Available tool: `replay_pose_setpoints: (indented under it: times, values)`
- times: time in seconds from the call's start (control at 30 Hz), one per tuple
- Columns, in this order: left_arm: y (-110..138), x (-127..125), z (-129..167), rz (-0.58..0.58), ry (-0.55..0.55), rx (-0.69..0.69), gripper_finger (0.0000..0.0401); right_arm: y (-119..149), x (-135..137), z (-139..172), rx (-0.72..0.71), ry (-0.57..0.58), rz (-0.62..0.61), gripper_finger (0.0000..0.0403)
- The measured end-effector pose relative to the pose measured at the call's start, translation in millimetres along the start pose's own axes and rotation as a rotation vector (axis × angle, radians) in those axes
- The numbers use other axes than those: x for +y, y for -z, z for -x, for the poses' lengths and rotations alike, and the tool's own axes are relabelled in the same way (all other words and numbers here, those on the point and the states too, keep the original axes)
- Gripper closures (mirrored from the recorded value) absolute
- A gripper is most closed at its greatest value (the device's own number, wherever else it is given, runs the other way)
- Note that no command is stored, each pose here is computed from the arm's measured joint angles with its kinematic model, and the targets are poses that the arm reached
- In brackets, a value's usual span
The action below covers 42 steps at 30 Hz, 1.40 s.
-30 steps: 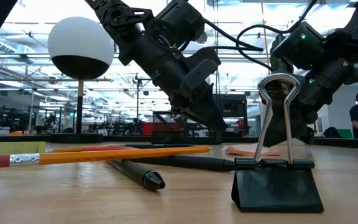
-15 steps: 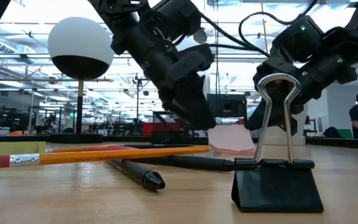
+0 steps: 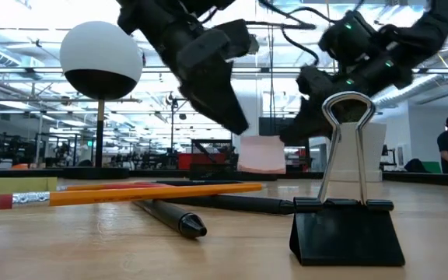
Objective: Pick and place office supplies into organizer
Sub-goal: Put the sticky note into the desk organizer
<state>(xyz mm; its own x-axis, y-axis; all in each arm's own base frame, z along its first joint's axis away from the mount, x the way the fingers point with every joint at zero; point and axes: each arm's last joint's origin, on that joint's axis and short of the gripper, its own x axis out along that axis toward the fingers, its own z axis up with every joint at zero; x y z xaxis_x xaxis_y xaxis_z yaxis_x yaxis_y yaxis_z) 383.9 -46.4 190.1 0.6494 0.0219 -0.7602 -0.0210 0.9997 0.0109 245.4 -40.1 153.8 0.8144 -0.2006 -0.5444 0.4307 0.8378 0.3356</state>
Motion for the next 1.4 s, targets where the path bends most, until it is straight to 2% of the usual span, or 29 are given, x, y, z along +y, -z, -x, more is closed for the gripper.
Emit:
replay_pose_setpoints:
  times: [0.13,0.2,0.37,0.63,0.73,0.9,1.1,1.4]
  values:
    - [2.9,-1.7,6.0,-0.014,-0.051,0.03,0.017,-21.9,5.7,-0.7,-0.014,0.143,0.106,0.0403]
    - [-0.8,-2.3,6.4,-0.011,-0.058,0.002,0.0171,-33.8,7.5,-0.1,-0.041,0.198,0.153,0.0403]
    - [0.9,-7.2,5.7,-0.025,-0.064,0.004,0.0172,-63.5,6.3,2.0,-0.082,0.25,0.233,0.0403]
    - [-1.4,-13.0,6.4,-0.052,-0.052,-0.026,0.0175,-99.9,-23.8,9.3,-0.084,0.376,0.261,0.0403]
    - [-2.1,-13.3,6.4,-0.052,-0.05,-0.034,0.0175,-111.4,-39.5,13.0,-0.087,0.372,0.241,0.0403]
    - [-2.5,-13.3,6.4,-0.052,-0.05,-0.038,0.0177,-113.6,-63.6,15.4,-0.039,0.366,0.196,0.0403]
    - [-2.7,-13.2,6.4,-0.051,-0.05,-0.039,0.0178,-117.9,-68.9,15.9,-0.065,0.356,0.219,0.0403]
    - [-3.0,-13.3,6.5,-0.05,-0.05,-0.042,0.0174,-118.4,-85.7,-8.5,-0.019,0.378,0.206,0.0403]
